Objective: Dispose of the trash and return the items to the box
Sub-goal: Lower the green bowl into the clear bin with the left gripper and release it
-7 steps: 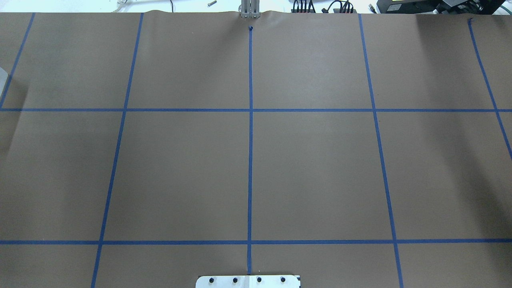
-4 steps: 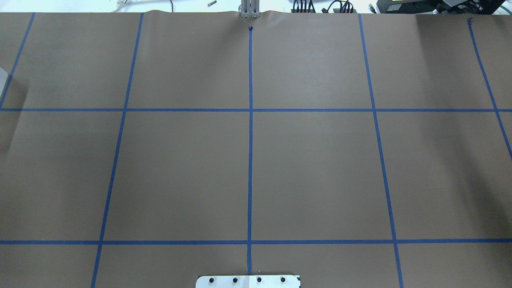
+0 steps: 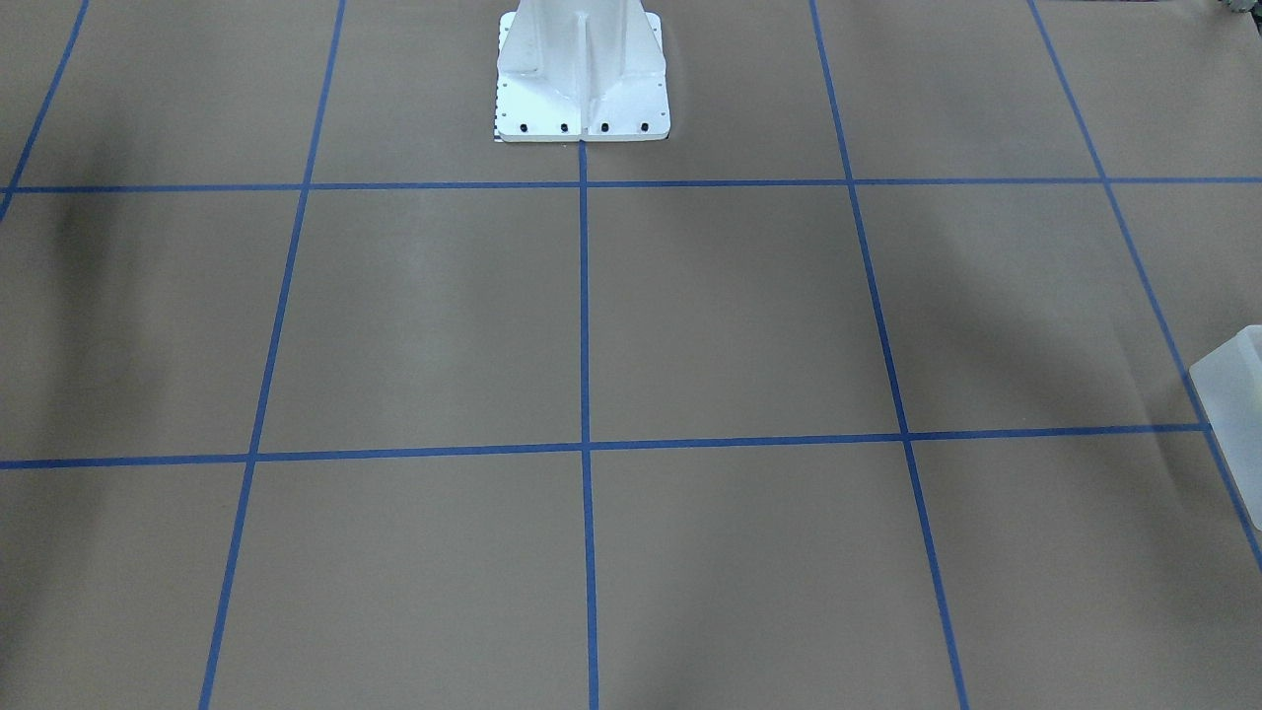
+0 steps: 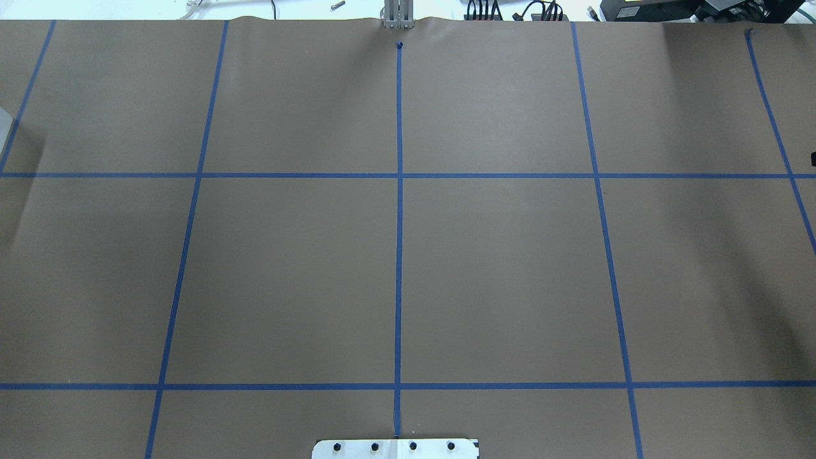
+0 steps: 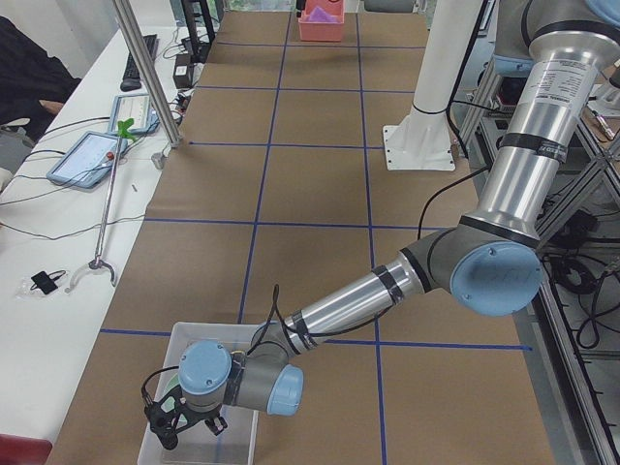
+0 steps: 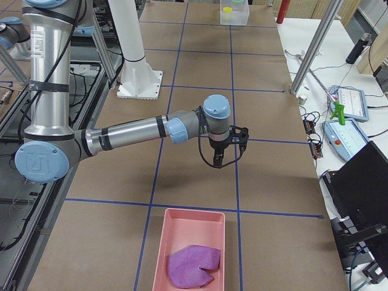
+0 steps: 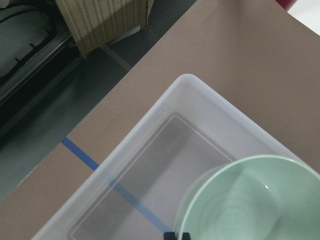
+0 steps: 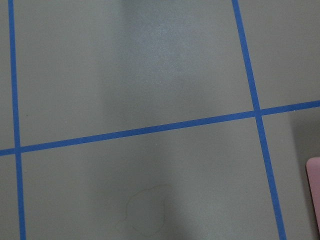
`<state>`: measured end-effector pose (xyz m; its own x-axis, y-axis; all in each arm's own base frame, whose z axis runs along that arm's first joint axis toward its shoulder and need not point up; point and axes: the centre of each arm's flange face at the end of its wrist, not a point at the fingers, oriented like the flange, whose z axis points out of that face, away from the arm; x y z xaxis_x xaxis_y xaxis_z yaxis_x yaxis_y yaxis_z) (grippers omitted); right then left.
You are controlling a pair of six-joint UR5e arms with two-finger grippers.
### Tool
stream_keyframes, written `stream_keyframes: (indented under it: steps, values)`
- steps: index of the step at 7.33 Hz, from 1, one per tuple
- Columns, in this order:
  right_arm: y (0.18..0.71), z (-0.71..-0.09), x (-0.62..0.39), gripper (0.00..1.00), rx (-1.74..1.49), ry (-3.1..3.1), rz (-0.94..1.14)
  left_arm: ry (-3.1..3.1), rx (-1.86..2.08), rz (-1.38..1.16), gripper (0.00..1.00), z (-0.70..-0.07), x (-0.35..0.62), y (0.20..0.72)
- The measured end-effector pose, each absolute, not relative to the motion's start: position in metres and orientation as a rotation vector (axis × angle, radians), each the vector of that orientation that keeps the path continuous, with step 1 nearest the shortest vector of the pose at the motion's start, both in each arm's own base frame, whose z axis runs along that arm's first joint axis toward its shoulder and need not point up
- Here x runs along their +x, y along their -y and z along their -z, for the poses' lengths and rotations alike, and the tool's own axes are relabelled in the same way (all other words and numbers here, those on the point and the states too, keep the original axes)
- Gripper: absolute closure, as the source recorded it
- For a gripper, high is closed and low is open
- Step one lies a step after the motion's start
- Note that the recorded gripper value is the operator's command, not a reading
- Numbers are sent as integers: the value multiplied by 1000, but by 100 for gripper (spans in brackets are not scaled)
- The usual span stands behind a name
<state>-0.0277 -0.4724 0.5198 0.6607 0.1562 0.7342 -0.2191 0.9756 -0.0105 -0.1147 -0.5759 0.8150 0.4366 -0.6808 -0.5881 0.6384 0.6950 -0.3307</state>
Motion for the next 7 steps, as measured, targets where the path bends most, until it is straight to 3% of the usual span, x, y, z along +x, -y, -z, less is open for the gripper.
stream_keyframes:
  steps: [6,7]
  values:
    - [469,-511,-31,0,90,824,-209,-674,-75,829,100,-848,-98,545]
    - [468,-510,-32,0,90,825,-209,-663,-66,830,44,-852,-99,541]
